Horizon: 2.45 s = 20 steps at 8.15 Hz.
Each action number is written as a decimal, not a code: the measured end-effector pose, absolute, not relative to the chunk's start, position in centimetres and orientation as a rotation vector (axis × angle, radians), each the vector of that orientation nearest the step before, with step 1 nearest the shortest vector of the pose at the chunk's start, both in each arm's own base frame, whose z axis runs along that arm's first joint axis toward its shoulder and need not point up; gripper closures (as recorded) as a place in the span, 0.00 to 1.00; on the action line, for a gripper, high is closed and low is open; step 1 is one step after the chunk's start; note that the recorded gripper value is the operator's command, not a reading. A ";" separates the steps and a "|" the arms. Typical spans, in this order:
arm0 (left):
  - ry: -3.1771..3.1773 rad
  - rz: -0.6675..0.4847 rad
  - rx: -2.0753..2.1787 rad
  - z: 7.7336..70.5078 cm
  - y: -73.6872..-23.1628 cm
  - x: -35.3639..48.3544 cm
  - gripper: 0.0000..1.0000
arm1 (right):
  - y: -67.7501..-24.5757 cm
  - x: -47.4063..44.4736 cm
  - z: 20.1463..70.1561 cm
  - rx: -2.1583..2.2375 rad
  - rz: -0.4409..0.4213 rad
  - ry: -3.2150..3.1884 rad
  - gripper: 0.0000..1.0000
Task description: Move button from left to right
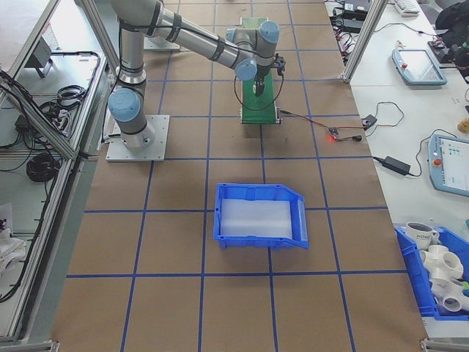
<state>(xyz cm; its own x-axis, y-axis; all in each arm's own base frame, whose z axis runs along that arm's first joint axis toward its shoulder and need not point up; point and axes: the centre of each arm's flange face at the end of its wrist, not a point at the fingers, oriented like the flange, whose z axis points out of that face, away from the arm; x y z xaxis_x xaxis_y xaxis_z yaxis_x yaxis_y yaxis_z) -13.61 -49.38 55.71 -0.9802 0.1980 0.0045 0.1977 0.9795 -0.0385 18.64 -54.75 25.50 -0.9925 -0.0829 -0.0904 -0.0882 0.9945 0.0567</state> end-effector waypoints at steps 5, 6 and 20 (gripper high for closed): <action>-3.116 0.058 -0.312 55.7 -49.4 -13.6 0.00 | -57.7 11.3 29.7 -0.431 0.090 3.081 1.00; -3.116 0.058 -0.312 55.7 -49.4 -13.6 0.00 | -58.6 6.8 31.5 -0.526 0.096 3.069 1.00; -3.116 0.054 -0.316 55.5 -49.5 -13.6 0.00 | -50.4 -42.2 22.1 -2.032 -0.079 2.536 0.00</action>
<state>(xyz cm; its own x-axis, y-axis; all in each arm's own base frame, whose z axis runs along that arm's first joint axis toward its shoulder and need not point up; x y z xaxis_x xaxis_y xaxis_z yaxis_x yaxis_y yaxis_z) -13.62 -49.53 55.53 -0.9796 0.2011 0.0056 0.2008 0.9790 -0.0351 -42.21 -50.36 22.08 -0.2149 -0.9698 0.1157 -0.9751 0.2197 0.0304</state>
